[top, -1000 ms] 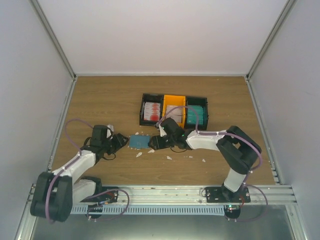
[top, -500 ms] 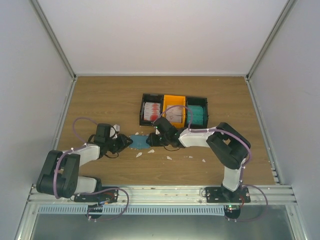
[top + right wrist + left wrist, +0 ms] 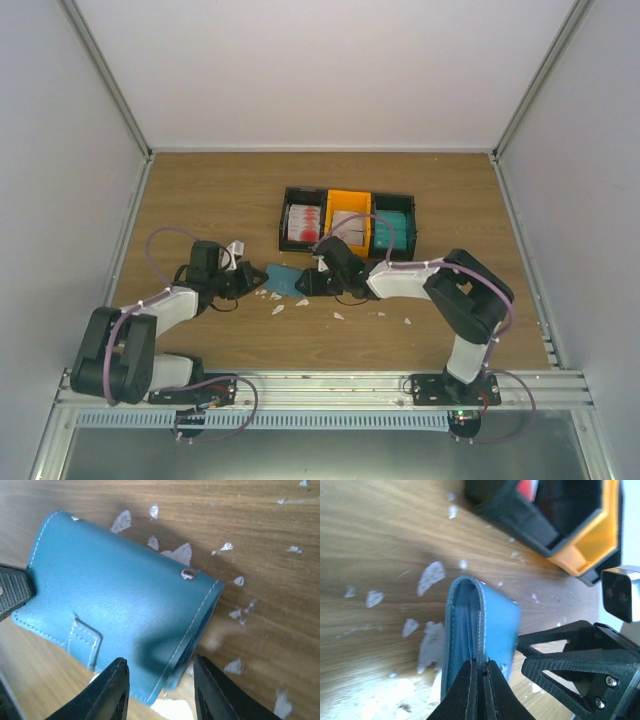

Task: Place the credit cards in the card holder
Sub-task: Pick up the card holder from the center of the board.

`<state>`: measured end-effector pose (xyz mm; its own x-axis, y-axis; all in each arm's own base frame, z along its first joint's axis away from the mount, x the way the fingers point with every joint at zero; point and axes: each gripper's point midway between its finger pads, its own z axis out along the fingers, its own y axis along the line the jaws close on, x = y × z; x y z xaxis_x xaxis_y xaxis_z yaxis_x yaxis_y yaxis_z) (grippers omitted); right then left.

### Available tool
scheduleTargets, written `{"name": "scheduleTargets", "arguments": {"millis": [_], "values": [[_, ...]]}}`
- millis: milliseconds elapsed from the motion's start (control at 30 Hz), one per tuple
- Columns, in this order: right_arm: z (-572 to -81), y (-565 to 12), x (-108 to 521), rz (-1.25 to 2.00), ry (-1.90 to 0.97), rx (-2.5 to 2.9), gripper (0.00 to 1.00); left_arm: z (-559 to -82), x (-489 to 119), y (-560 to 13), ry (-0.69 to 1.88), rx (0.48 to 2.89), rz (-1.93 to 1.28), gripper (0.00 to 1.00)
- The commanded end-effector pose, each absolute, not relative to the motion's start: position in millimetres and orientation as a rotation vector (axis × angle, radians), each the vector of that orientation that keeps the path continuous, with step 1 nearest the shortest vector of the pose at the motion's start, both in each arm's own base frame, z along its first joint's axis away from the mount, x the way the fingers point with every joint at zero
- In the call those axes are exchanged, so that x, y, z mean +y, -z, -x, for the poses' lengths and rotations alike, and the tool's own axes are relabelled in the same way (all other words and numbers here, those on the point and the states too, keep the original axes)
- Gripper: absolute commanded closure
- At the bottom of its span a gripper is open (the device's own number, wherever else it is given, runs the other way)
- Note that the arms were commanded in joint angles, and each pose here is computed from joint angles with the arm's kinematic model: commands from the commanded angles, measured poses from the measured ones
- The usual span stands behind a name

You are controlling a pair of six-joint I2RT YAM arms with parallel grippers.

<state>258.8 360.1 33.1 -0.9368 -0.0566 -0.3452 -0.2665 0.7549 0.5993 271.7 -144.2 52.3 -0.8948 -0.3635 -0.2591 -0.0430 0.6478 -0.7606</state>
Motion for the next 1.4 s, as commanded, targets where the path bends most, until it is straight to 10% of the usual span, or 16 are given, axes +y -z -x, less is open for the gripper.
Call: {"name": "scheduleTargets", "arguments": {"millis": [0,367,567,767,1000,1367], "values": [[-265.0,-74.9,351.7,0.332,-1.004,2.513,0.56,-279.4,-156.0,-100.1,1.188,2.347,0.128,1.00],[-260.7,-199.9,291.4,0.591,-1.227,2.058,0.11,-253.6,-181.9,-221.1,1.341,2.052,-0.260,1.00],[-242.5,-256.0,299.1,0.576,-1.488,1.851,0.09,-239.5,-197.0,-291.4,1.530,1.878,-0.362,1.00],[-230.7,-281.4,318.6,0.650,-1.604,1.748,0.30,-233.3,-207.0,-318.3,1.611,1.826,-0.394,1.00],[-217.8,-295.1,316.5,0.682,-1.556,1.644,0.89,-241.6,-204.8,-307.9,1.561,1.875,-0.330,0.99],[-263.0,-272.3,310.4,0.668,-0.729,1.688,1.00,-262.1,-165.4,-292.3,1.229,1.975,0.009,0.02]]}}
